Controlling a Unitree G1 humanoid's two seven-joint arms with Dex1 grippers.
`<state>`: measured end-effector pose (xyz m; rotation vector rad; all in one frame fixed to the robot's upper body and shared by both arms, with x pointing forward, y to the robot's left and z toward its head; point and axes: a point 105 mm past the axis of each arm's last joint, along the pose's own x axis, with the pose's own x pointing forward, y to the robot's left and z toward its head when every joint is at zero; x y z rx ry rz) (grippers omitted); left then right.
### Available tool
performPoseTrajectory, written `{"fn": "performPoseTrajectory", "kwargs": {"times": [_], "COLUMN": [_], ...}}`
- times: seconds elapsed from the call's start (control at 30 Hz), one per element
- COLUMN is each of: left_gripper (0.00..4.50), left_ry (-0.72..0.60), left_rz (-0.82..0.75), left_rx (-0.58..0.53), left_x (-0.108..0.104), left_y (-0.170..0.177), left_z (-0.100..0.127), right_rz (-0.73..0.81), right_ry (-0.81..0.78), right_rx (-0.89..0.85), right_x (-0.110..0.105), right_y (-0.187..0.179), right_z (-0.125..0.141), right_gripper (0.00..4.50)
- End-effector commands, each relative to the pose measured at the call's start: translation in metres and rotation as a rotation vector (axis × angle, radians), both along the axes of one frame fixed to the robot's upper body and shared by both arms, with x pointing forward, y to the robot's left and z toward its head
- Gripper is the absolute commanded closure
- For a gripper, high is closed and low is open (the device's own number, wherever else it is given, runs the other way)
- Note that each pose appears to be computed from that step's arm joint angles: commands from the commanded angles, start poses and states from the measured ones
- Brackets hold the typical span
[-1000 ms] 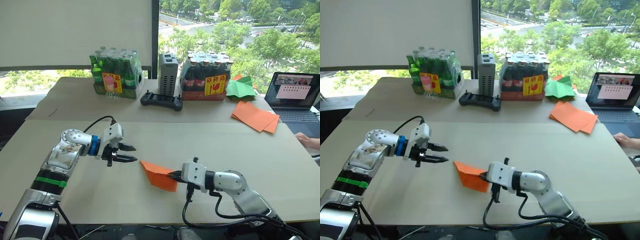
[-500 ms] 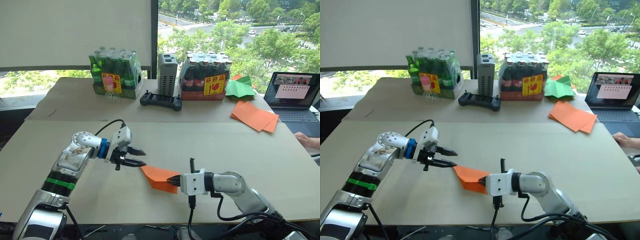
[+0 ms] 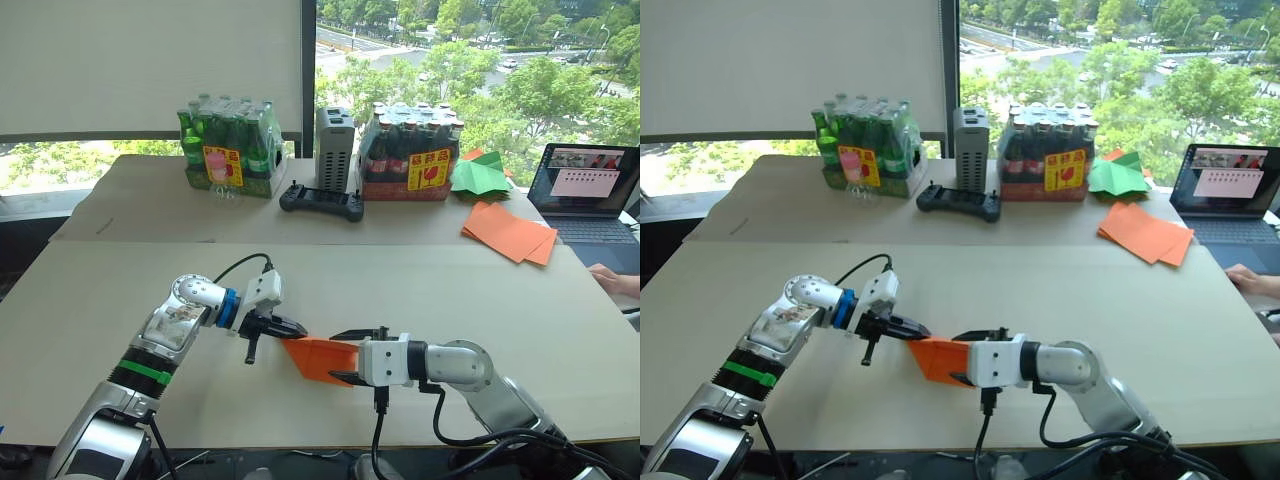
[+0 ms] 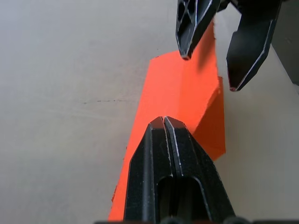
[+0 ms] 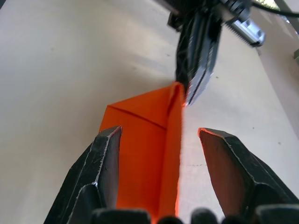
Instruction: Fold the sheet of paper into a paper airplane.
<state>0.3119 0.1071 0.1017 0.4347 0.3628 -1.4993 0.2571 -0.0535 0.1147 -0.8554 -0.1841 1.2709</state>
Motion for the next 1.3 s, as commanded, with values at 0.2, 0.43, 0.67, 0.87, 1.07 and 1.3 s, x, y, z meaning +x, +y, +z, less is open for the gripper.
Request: {"fn": "performPoseTrajectory", "kwargs": {"times": [0.2, 0.43, 0.67, 0.87, 1.07, 1.3], "left_gripper": [4.48, 4.48, 4.48, 4.48, 4.5, 4.5], "left_ry": [-0.066, -0.079, -0.092, -0.099, -0.103, -0.106], "left_rz": [-0.027, -0.026, -0.021, -0.031, -0.026, -0.029], "left_rx": [0.089, 0.116, 0.128, 0.131, 0.131, 0.131], "left_x": [0.001, -0.001, 0.003, 0.001, 0.001, -0.001], "left_y": [0.002, 0.003, 0.005, 0.003, 0.003, 0.003], "left_z": [-0.024, -0.032, -0.03, -0.029, -0.03, -0.03], "right_rz": [-0.017, 0.011, -0.052, -0.064, -0.074, -0.081], "right_ry": [-0.009, 0.019, 0.02, 0.037, 0.05, 0.054], "right_rx": [0.052, 0.005, -0.051, -0.049, -0.04, -0.023], "right_x": [-0.011, -0.029, -0.022, -0.018, -0.015, -0.006], "right_y": [0.003, 0.004, -0.009, -0.011, -0.01, -0.01], "right_z": [0.017, 0.004, -0.016, -0.018, -0.019, -0.013], "right_gripper": [1.56, 1.56, 1.56, 1.56, 3.41, 4.48]}}
